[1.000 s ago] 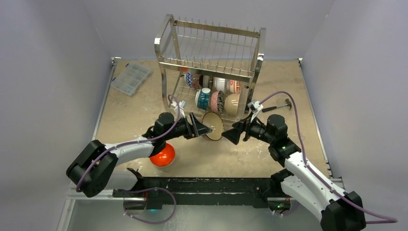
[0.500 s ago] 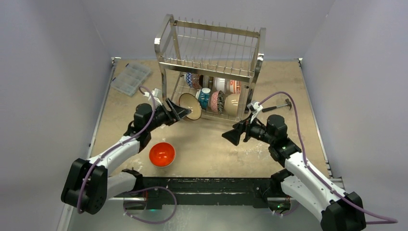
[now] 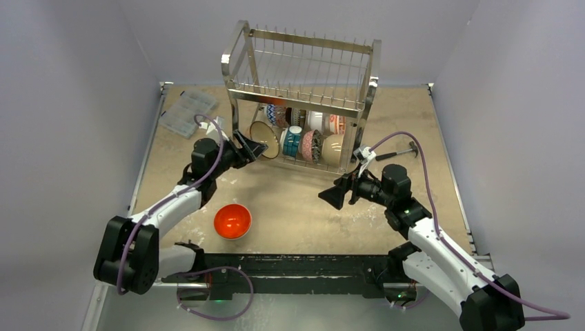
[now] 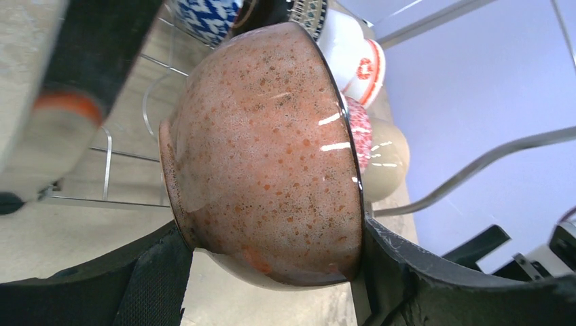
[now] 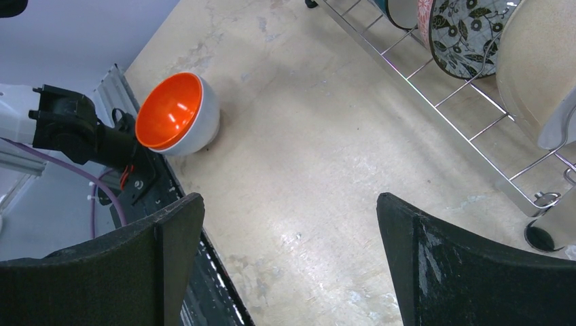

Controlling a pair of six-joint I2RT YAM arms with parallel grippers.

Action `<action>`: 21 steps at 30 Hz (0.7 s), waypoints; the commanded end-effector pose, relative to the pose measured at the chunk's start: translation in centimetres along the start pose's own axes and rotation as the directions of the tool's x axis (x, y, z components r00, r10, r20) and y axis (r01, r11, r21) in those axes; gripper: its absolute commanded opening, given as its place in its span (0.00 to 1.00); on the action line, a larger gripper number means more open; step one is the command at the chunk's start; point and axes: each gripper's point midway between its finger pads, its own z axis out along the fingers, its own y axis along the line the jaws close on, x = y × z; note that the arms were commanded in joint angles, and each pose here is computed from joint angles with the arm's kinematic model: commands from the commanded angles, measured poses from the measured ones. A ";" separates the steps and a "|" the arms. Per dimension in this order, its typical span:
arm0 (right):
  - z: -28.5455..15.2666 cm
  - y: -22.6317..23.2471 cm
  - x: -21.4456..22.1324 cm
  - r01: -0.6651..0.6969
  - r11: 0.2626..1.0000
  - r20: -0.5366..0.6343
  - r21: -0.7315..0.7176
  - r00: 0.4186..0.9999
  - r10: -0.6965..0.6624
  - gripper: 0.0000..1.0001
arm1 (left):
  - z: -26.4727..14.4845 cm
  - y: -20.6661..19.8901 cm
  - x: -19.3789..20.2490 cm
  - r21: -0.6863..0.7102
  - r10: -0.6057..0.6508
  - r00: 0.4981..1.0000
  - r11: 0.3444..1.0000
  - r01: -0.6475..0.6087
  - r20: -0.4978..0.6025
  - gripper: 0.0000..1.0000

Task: Load the bowls into the dish rack
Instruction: Place the bowl in the dish rack.

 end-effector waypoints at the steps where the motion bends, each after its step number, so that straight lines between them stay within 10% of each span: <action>1: -0.1 0.4 -0.6 0.035 0.999 0.015 -0.009 0.999 -0.035 0.99 | 0.7 -3.5 -5.8 0.075 0.102 0.975 0.990 -0.119 0.199 0.00; 21: -0.2 0.2 -0.2 0.032 0.999 0.004 -0.005 0.999 -0.032 0.99 | 3.4 -0.6 -5.0 -0.297 0.407 0.890 0.893 -0.339 0.206 0.00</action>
